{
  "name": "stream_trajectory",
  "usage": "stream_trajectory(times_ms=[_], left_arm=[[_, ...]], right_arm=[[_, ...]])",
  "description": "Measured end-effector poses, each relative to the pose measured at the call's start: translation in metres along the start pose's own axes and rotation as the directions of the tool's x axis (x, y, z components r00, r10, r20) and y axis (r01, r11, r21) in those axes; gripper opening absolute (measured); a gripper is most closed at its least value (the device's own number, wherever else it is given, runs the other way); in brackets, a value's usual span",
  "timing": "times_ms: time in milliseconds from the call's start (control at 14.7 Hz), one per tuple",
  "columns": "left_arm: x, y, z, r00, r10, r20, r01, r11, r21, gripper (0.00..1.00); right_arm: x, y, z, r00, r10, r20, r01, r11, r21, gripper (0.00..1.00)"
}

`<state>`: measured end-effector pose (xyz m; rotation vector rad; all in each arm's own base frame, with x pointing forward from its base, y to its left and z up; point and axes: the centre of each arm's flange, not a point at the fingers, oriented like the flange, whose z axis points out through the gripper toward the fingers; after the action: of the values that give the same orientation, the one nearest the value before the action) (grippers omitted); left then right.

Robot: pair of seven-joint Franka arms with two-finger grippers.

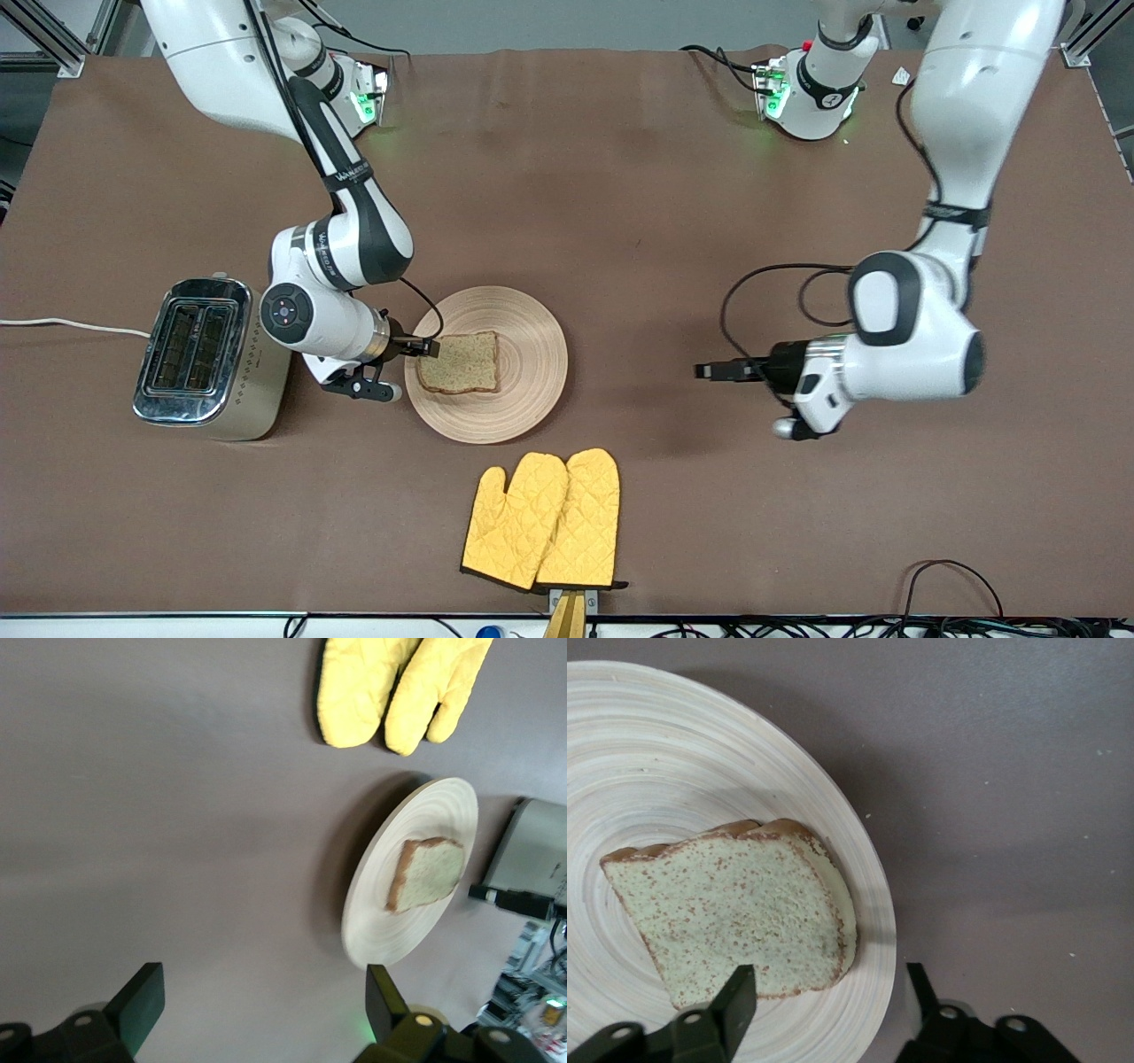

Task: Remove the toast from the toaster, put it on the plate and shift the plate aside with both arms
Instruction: 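Grasp the plate rim with the left gripper while the right gripper withdraws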

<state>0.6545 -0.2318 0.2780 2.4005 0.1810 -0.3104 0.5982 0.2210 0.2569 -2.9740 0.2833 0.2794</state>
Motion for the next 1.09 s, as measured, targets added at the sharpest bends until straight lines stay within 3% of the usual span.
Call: stream_trajectory(times_ms=[136, 476, 613, 885, 1089], left_arm=[[-0.002, 0.006, 0.050, 0.999, -0.034, 0.003, 0.034, 0.999, -0.041, 1.00], [-0.037, 0.051, 0.163, 0.996, -0.093, 0.007, 0.094, 0.986, -0.136, 1.00], [-0.044, 0.061, 0.189, 0.996, -0.088, 0.001, 0.088, 0.987, -0.138, 1.00], [-0.042, 0.056, 0.220, 0.997, -0.072, -0.018, 0.069, 0.990, -0.120, 1.00], [-0.042, 0.054, 0.236, 0.998, -0.065, -0.027, 0.061, 0.991, -0.121, 1.00]], right_arm=[[0.006, 0.011, -0.026, 1.000, 0.016, 0.004, -0.016, 1.000, 0.007, 0.99], [0.025, 0.078, -0.128, 0.994, 0.091, -0.067, -0.088, 0.995, 0.053, 1.00], [0.026, 0.107, -0.169, 0.990, 0.089, -0.108, -0.086, 0.996, 0.039, 1.00], [0.017, 0.168, -0.254, 0.991, 0.068, -0.113, -0.068, 0.998, 0.003, 1.00], [0.001, 0.210, -0.310, 0.987, 0.006, -0.158, -0.010, 1.000, -0.024, 1.00]])
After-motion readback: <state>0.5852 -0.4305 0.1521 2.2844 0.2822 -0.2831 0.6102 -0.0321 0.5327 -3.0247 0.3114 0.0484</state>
